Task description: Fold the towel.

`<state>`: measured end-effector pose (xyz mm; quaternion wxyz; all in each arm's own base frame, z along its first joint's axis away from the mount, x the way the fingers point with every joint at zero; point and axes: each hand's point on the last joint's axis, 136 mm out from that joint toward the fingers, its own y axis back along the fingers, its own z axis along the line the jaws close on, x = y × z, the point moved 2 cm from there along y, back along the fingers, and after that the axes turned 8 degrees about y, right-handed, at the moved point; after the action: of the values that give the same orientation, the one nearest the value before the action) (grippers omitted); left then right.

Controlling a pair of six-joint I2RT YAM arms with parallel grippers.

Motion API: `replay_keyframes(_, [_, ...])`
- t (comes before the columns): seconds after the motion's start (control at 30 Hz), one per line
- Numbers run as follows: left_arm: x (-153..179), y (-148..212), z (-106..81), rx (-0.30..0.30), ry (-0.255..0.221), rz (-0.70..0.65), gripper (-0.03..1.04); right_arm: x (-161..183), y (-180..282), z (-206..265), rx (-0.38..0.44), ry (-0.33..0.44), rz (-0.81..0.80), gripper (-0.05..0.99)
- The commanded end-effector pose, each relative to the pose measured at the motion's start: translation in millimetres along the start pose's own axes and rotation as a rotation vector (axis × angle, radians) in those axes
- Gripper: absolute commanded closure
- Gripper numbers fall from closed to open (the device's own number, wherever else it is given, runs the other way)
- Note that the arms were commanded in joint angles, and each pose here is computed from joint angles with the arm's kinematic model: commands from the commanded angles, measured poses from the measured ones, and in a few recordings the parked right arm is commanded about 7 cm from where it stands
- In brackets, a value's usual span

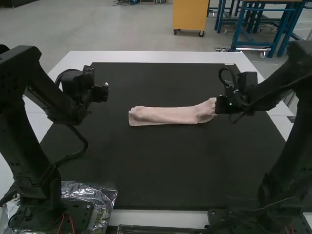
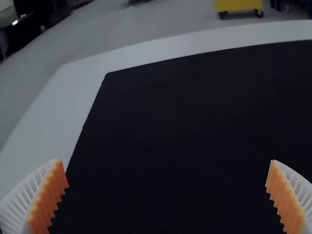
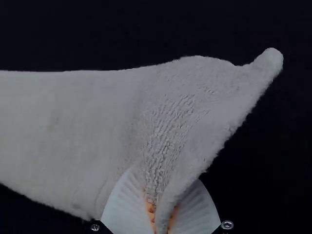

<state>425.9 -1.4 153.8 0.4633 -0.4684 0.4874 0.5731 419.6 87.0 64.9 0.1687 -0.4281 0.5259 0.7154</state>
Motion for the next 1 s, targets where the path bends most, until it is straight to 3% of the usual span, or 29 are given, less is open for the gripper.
replay_keyframes(0.0, [-21,0,-0.8,0.005,0.018,-0.054,0.05,-32,-3,43,-0.090,0.055,-0.063,0.96])
replay_keyframes(0.57, [-28,14,4.6,-0.006,0.036,-0.087,0.05,-44,-58,183,-0.329,0.162,-0.041,0.96])
replay_keyframes(0.97, [-25,25,8.7,-0.021,0.049,-0.085,0.05,-46,-91,241,-0.417,0.220,-0.047,0.96])
